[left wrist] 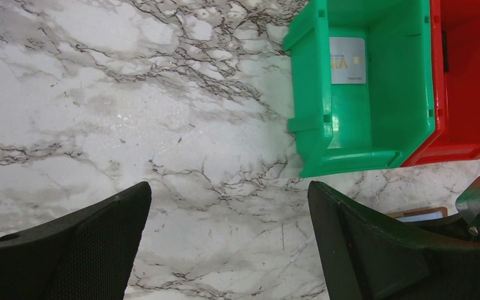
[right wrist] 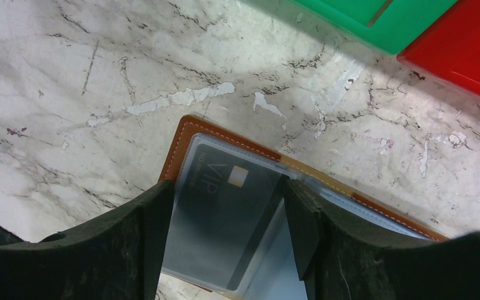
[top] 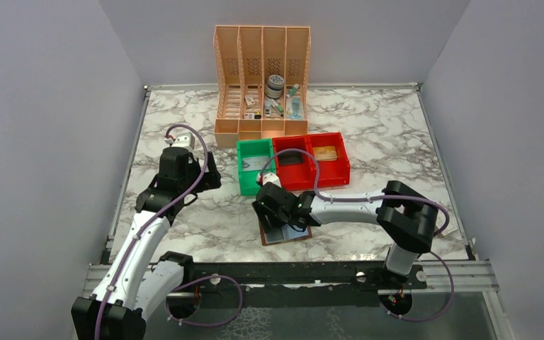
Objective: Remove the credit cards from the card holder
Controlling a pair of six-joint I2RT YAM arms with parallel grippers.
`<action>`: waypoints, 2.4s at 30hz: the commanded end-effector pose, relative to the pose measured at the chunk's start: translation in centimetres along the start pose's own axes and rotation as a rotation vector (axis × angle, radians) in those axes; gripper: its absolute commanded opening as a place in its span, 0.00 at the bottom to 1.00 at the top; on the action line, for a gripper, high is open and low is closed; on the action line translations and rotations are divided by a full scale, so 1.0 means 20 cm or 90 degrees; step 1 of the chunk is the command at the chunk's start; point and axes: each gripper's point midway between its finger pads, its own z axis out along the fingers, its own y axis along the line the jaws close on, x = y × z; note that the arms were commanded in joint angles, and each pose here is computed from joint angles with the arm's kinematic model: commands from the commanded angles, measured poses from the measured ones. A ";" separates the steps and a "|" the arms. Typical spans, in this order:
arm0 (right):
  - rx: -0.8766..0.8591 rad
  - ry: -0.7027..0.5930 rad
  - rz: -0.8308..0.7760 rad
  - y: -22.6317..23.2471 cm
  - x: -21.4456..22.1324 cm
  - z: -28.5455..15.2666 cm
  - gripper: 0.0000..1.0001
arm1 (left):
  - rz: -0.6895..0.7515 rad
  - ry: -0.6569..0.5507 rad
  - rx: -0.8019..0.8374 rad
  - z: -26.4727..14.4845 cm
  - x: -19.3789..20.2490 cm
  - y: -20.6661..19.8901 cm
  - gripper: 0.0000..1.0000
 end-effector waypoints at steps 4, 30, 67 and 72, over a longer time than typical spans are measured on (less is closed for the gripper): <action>0.095 0.075 -0.018 -0.13 0.22 0.09 0.67 | -0.005 0.007 0.018 0.01 0.01 -0.02 0.99; -0.200 0.049 0.131 0.09 0.10 -0.01 0.48 | -0.088 0.076 0.276 -0.03 0.49 -0.59 0.79; 0.056 0.042 -0.057 -0.10 0.15 0.02 0.65 | -0.174 0.027 0.197 -0.12 0.53 -0.40 0.62; 0.076 0.044 -0.067 -0.10 0.16 0.04 0.65 | -0.174 0.024 0.196 -0.12 0.53 -0.39 0.62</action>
